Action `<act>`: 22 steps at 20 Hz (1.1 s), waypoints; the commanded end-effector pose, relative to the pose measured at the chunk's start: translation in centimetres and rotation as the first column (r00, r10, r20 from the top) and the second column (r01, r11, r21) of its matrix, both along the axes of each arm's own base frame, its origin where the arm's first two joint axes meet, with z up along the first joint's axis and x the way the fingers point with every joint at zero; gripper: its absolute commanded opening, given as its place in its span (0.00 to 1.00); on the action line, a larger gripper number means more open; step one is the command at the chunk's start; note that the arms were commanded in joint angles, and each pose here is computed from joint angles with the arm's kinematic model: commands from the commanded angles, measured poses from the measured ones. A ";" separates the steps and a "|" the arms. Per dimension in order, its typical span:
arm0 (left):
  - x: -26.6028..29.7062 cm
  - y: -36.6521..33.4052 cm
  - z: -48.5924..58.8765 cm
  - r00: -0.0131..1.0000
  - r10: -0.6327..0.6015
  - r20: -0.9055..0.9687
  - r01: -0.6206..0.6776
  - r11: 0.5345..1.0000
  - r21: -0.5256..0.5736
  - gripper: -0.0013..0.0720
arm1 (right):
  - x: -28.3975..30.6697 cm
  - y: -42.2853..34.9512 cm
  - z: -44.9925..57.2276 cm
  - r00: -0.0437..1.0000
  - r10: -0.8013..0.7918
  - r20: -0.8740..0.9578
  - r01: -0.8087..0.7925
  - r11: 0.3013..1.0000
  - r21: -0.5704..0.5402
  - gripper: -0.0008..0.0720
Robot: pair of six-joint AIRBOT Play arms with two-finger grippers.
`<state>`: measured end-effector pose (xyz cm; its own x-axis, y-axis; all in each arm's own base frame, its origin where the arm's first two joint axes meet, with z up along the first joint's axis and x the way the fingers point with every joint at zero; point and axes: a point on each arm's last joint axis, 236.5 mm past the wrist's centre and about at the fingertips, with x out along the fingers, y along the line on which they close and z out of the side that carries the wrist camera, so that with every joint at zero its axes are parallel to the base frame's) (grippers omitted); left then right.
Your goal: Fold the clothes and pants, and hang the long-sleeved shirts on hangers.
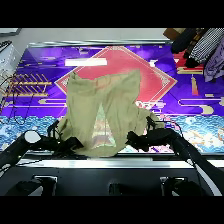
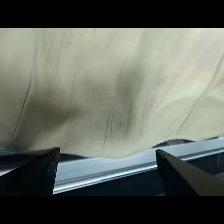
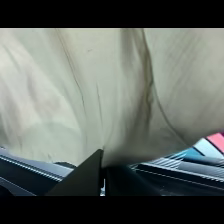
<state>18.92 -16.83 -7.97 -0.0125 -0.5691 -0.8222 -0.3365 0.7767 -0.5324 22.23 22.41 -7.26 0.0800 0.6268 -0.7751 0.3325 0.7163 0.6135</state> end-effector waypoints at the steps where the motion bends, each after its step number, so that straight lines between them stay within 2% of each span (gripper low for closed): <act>1: 0.4 -0.5 -1.7 1.000 0.015 -0.020 -0.015 1.000 0.019 1.00 | 0.2 0.1 1.1 1.000 -0.013 0.022 0.013 1.000 0.015 0.06; 5: -0.1 -0.5 -2.2 0.998 0.007 -0.055 -0.006 1.000 0.022 1.00 | 0.3 0.2 1.9 0.999 -0.026 0.035 0.026 0.999 0.027 0.06; 11: -2.5 -1.2 2.0 0.990 -0.099 -0.105 0.096 0.995 -0.034 1.00 | 0.2 0.2 2.0 0.999 -0.023 0.032 0.022 0.999 0.029 0.06; 15: -3.5 0.3 3.5 0.994 -0.029 -0.108 0.033 0.999 0.033 1.00 | 0.2 0.2 2.0 0.999 -0.023 0.032 0.022 0.999 0.029 0.06; 22: -1.8 0.8 -0.3 0.993 0.090 -0.080 -0.085 0.994 0.068 1.00 | 0.1 0.2 2.0 0.999 -0.020 0.029 0.020 0.999 0.028 0.06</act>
<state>15.96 -16.34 -6.99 -0.0895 -0.5301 -0.8432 -0.4099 0.7912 -0.4539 22.35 22.58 -5.36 0.1167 0.6454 -0.7549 0.3303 0.6916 0.6424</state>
